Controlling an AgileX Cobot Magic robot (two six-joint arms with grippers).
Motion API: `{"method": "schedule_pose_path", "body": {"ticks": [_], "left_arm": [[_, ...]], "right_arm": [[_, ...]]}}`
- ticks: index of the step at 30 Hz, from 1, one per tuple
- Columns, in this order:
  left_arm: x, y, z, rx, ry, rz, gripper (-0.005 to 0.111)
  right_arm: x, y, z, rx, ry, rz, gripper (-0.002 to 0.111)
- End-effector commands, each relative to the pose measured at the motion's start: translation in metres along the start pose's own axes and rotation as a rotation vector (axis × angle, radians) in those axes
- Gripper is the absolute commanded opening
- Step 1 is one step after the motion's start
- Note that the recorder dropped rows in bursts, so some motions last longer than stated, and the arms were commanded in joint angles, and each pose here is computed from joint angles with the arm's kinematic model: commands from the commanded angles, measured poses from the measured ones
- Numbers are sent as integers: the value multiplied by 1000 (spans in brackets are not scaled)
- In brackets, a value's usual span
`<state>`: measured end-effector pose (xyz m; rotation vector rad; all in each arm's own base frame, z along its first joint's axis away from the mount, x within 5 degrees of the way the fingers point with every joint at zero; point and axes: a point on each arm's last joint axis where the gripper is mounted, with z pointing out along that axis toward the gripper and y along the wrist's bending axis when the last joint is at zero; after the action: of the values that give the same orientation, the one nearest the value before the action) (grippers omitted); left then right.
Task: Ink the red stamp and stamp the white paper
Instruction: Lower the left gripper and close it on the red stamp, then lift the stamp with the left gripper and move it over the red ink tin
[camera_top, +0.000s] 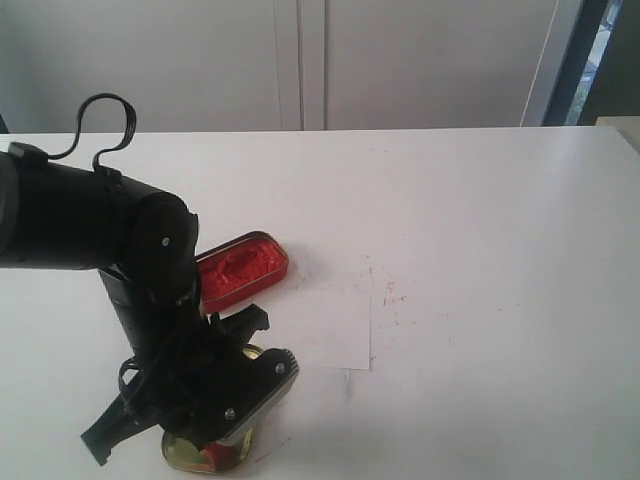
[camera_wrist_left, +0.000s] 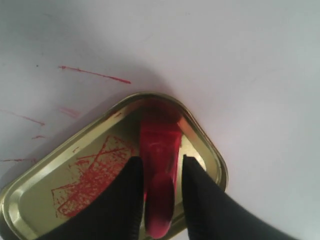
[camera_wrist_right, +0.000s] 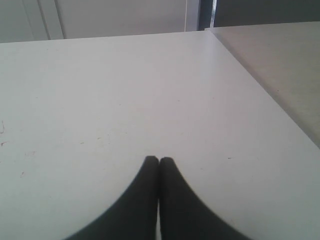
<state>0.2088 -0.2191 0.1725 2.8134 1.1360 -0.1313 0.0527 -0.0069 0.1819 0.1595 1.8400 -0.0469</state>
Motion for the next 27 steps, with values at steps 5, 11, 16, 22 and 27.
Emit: {"method": "schedule_pose_path", "body": {"ticks": [5, 11, 16, 22, 27], "left_arm": [[-3, -1, 5, 29, -18, -7, 32], [-3, -1, 5, 28, -14, -4, 25], [-3, -1, 5, 28, -14, -4, 13], [-3, -1, 5, 28, -14, -10, 0], [-3, -1, 0, 16, -14, -16, 0]], "right_arm": [[0, 0, 0, -4, -13, 2, 0], [0, 0, 0, -4, -13, 2, 0], [0, 0, 0, -4, -13, 2, 0], [0, 0, 0, -4, -13, 2, 0], [0, 0, 0, -4, -13, 2, 0]]}}
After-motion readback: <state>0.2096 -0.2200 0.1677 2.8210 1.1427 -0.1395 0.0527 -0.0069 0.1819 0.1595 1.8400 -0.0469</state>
